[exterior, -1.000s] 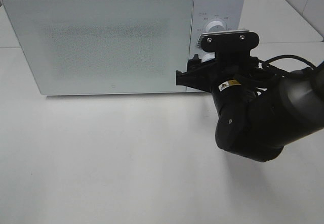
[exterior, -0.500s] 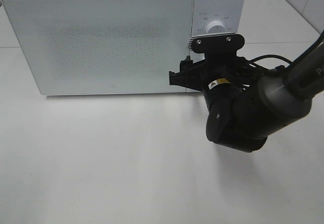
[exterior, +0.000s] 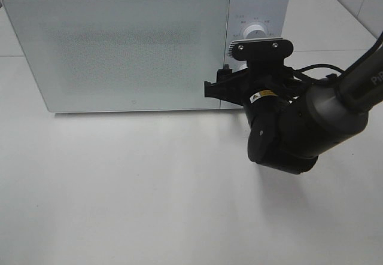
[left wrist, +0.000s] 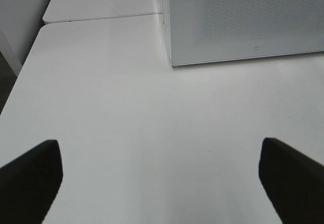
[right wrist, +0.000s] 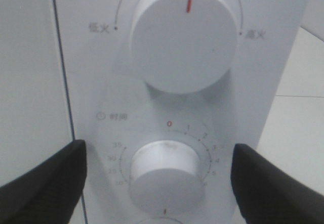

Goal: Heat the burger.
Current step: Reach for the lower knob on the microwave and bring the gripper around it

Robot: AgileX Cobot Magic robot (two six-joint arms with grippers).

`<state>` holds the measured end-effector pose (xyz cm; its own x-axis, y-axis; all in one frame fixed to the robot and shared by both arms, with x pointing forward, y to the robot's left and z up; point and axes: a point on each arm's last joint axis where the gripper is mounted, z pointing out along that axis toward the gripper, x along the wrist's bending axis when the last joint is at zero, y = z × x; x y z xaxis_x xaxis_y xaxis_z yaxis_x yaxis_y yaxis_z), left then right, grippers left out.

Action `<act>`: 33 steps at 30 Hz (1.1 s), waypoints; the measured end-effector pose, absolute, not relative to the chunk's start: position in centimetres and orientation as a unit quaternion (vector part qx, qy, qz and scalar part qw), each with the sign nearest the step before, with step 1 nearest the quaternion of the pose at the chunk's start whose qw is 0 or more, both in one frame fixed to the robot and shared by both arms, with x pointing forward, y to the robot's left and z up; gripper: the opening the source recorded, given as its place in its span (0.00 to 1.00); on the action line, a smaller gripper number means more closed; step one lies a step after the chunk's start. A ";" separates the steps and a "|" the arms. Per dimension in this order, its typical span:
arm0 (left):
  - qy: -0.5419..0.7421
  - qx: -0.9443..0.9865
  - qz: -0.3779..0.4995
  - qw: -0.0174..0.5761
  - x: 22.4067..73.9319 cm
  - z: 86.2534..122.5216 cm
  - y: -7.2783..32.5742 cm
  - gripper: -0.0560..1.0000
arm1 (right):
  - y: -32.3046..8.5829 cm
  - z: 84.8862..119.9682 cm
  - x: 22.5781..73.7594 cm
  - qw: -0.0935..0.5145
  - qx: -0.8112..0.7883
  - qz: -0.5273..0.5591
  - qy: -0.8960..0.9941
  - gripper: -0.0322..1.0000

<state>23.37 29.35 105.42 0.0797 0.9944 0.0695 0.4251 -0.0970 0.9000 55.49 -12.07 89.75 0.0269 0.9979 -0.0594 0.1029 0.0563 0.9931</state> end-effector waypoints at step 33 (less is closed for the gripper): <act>0.560 0.634 0.383 0.372 23.4 105.4 29.3 0.98 | -12.1 89.2 56.1 0.492 0.523 0.439 0.540 0.45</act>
<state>23.37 29.35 105.42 0.0797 0.9944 0.0695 0.4251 -0.0970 0.9000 56.09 -12.13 89.24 0.0314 0.9969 -0.0728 0.1339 0.0680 0.9887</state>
